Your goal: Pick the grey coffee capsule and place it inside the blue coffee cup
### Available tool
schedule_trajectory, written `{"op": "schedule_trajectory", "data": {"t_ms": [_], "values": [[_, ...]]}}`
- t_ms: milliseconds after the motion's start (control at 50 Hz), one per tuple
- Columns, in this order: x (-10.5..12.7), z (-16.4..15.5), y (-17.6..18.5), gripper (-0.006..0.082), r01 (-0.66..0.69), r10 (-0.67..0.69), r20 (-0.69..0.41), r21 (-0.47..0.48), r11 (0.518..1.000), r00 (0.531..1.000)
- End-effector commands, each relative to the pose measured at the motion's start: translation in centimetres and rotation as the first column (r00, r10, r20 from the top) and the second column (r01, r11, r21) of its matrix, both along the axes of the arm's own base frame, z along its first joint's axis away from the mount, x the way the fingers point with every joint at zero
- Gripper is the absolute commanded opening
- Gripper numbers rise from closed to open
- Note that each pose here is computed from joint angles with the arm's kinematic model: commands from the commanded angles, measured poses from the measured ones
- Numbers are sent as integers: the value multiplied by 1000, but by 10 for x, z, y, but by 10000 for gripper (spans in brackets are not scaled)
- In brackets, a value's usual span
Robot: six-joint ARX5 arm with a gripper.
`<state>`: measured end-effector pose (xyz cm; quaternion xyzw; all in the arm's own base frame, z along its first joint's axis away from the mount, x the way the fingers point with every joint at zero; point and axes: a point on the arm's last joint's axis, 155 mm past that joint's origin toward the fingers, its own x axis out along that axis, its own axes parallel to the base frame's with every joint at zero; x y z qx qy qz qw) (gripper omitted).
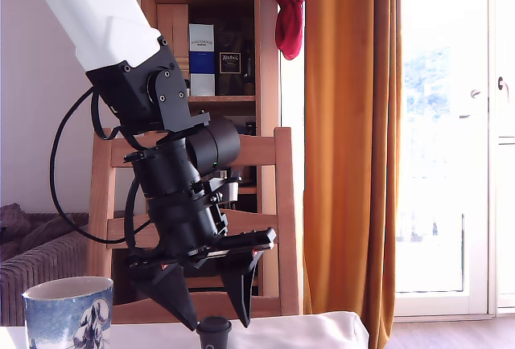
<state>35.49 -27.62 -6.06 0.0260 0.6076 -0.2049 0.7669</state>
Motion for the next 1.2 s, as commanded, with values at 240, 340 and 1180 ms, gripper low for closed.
{"op": "schedule_trajectory", "data": {"t_ms": [240,340,1180], "values": [[-12,-28,0,611,14,-14,-75,1,1000,997],[-11,-27,-1,572,10,-10,-74,-1,1000,997],[0,14,1,195,10,-10,-25,-28,1000,1000]]}}
